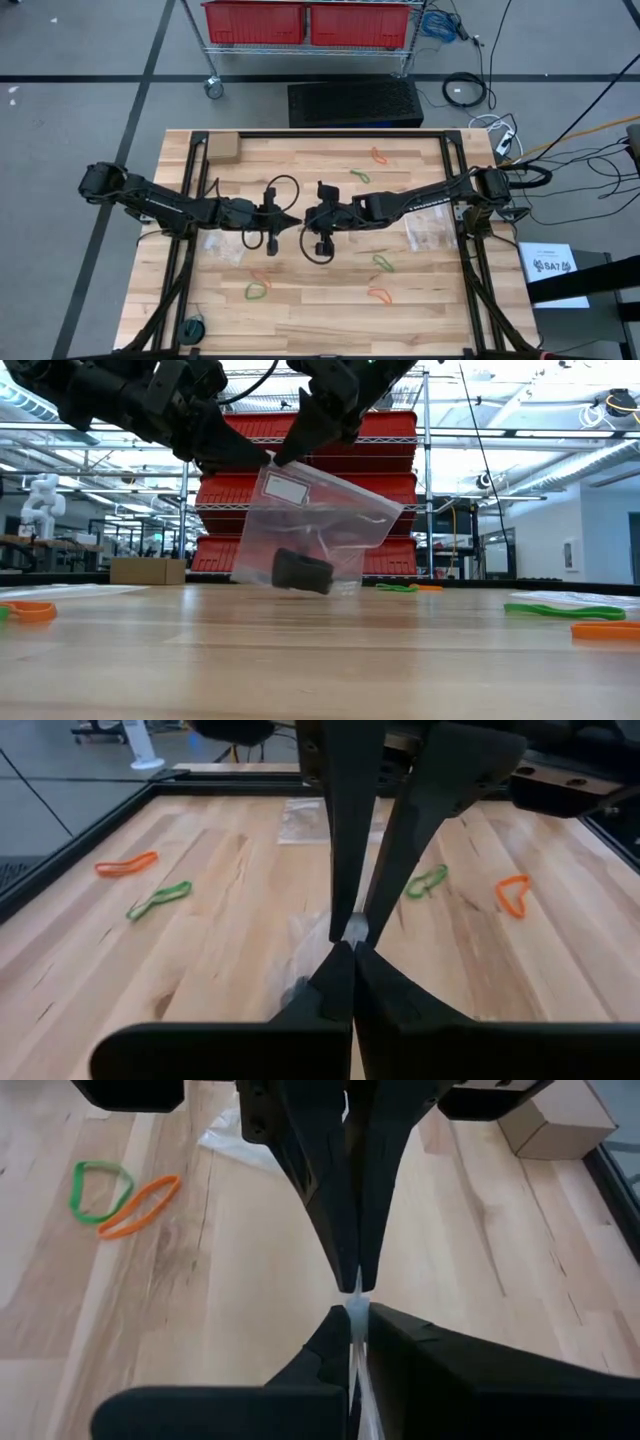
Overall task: Sort rubber bands
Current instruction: Close the top left transparent zip bag
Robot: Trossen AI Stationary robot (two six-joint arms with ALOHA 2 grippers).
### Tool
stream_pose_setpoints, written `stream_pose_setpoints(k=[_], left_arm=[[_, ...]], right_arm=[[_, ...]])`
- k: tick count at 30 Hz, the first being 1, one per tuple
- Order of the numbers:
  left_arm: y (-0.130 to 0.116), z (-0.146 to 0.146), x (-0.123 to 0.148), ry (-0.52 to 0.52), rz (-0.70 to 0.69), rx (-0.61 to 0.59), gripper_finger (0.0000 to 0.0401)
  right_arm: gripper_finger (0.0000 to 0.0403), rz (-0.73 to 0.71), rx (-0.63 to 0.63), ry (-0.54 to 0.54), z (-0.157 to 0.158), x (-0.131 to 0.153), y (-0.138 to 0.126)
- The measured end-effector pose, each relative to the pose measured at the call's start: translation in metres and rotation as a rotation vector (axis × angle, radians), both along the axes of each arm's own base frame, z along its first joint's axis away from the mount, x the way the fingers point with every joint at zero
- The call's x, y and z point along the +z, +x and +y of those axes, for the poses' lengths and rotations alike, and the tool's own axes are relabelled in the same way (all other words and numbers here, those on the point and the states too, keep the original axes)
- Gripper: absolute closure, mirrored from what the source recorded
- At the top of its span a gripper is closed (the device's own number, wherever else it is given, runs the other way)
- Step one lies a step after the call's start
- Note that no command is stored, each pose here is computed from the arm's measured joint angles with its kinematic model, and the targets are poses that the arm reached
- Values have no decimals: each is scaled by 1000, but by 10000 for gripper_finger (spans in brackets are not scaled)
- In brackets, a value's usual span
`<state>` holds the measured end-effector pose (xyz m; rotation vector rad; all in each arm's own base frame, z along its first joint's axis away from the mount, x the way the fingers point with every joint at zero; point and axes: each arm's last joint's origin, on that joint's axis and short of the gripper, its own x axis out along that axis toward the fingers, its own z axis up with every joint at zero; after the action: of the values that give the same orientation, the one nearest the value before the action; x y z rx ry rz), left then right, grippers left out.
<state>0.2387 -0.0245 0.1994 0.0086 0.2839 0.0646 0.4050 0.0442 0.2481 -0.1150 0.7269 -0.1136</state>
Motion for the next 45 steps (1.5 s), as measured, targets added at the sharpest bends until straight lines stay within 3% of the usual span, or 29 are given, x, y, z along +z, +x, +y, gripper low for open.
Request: stream_pose_setpoints(k=[11,19,24,34,45], left_arm=[[-1,1,5,19,-28,15,400],[-2,0,3,10,0,-23,398],[-2,-2,2,-9,5,-87,361],[-2,-2,2,-78,3,-51,252],[1,-1,-7,-94,47,-22,239]], right_arm=[[401,97,-20,10,0,-9,-6],[401,92,-25,15,2,-8,-7],[401,66,-13,14,3,-6,-5],[401,40,2,10,5,-4,-3],[401,-11,19,3,6,6,1]])
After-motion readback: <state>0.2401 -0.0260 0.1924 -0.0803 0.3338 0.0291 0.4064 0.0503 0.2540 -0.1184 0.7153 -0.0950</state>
